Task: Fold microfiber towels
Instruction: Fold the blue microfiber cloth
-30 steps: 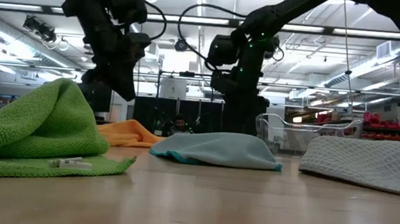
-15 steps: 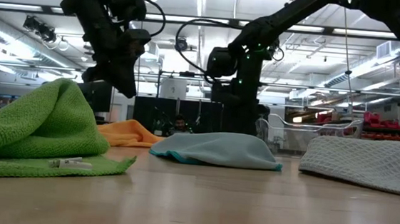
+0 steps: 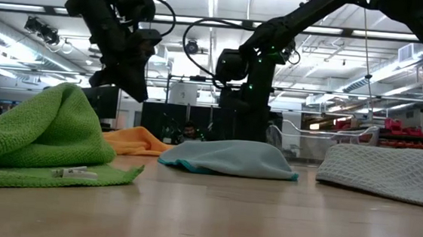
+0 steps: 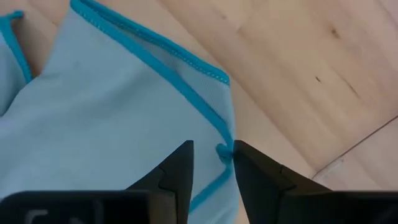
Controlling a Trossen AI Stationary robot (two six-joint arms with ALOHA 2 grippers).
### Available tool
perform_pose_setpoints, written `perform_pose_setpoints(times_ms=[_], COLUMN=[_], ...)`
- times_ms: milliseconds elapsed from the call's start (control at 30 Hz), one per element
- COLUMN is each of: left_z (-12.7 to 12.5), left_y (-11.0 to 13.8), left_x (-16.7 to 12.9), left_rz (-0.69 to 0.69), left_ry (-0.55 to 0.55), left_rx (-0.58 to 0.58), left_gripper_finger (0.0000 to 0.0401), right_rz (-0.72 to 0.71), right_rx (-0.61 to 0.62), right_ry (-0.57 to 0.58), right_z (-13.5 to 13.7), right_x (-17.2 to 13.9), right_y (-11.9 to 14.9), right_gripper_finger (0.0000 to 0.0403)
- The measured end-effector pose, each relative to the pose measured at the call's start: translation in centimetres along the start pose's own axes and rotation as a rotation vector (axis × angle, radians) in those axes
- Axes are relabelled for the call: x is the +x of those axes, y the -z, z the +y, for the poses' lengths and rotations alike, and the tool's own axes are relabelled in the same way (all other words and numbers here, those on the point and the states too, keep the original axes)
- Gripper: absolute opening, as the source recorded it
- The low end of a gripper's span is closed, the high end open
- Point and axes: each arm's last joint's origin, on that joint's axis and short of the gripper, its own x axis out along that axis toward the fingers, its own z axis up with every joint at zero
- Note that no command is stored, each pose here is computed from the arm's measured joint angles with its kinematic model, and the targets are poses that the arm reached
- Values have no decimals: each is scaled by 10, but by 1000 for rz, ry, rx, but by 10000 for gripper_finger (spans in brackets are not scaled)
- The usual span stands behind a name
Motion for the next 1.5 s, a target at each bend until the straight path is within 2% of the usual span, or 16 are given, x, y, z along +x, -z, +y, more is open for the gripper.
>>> perform_pose_setpoints(times_ms=[400,667,933,1133,1367,1500], left_z=[0,0,-1,-2,-2,-2], left_y=[0,0,-2,-3,-3,-5], left_x=[0,0,0,0,0,0], left_rz=[-4,-4,-21,-34,-33,-42], left_ry=[3,3,16,25,24,27], left_rx=[-19,-18,-17,-16,-14,-14], left_gripper_finger=[66,56,60,58,51,53], right_rz=[-6,-28,-25,-74,-133,-145], right_rx=[2,-19,-79,-147,-202,-243], right_ry=[23,84,83,126,136,141], right_z=[2,1,19,36,57,70], right_x=[1,0,-2,-28,-80,-109], right_y=[1,0,7,1,-6,-1], right_gripper_finger=[8,5,2,1,0,0])
